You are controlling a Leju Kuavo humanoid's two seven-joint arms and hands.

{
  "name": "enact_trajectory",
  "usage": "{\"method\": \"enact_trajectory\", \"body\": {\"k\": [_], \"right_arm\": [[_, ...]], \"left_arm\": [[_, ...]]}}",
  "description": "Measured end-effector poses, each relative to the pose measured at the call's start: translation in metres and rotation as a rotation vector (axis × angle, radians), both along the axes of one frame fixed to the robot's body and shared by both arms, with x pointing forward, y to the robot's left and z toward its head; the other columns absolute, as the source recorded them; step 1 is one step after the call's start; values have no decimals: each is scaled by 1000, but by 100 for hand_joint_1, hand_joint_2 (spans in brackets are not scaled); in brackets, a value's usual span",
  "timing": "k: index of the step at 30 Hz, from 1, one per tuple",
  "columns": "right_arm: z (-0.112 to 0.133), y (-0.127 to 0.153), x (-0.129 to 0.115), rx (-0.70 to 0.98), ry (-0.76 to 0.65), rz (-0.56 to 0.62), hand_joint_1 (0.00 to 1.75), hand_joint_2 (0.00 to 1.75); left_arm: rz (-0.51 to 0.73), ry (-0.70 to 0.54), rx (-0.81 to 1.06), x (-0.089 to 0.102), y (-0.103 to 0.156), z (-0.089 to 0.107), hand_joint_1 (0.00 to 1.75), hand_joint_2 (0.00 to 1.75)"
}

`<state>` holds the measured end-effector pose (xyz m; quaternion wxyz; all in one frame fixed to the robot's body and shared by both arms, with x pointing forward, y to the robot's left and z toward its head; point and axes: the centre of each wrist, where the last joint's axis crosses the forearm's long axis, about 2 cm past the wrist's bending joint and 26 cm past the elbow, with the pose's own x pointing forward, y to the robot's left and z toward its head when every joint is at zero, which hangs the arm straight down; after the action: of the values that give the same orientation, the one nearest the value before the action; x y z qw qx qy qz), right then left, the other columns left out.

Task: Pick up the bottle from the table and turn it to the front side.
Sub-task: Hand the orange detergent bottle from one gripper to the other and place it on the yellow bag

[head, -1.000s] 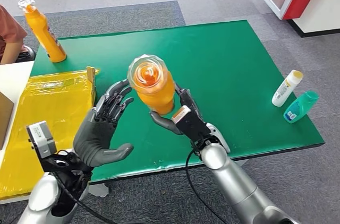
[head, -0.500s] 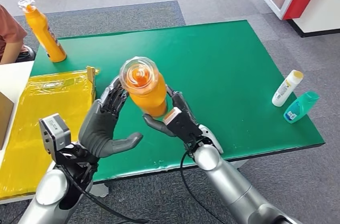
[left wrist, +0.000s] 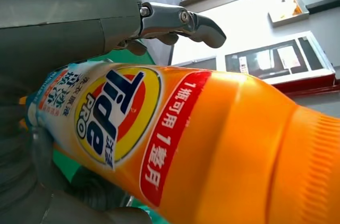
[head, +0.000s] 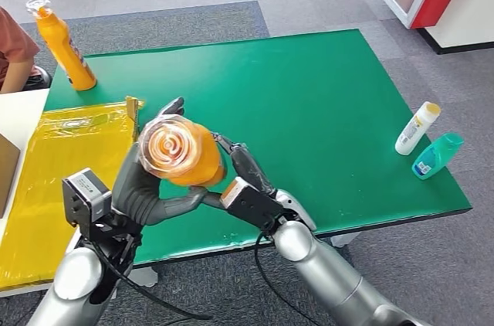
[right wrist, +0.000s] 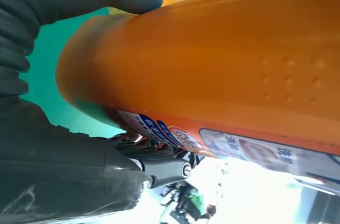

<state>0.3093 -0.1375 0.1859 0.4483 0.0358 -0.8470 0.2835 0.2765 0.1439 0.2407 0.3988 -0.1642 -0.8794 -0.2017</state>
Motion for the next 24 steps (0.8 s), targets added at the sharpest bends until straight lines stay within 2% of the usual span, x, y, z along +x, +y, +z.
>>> {"method": "enact_trajectory", "body": {"k": [10,14,24], "right_arm": [[8,6,-5,2,-29,28,175,175],[9,6,-5,2,-32,30,175,175],[8,6,-6,-2,-29,34,175,175]], "left_arm": [[10,-1,10,1,2,-1,0,175],[10,1,14,1,2,-1,175,175],[-6,5,30,2,1,0,175,175]]}}
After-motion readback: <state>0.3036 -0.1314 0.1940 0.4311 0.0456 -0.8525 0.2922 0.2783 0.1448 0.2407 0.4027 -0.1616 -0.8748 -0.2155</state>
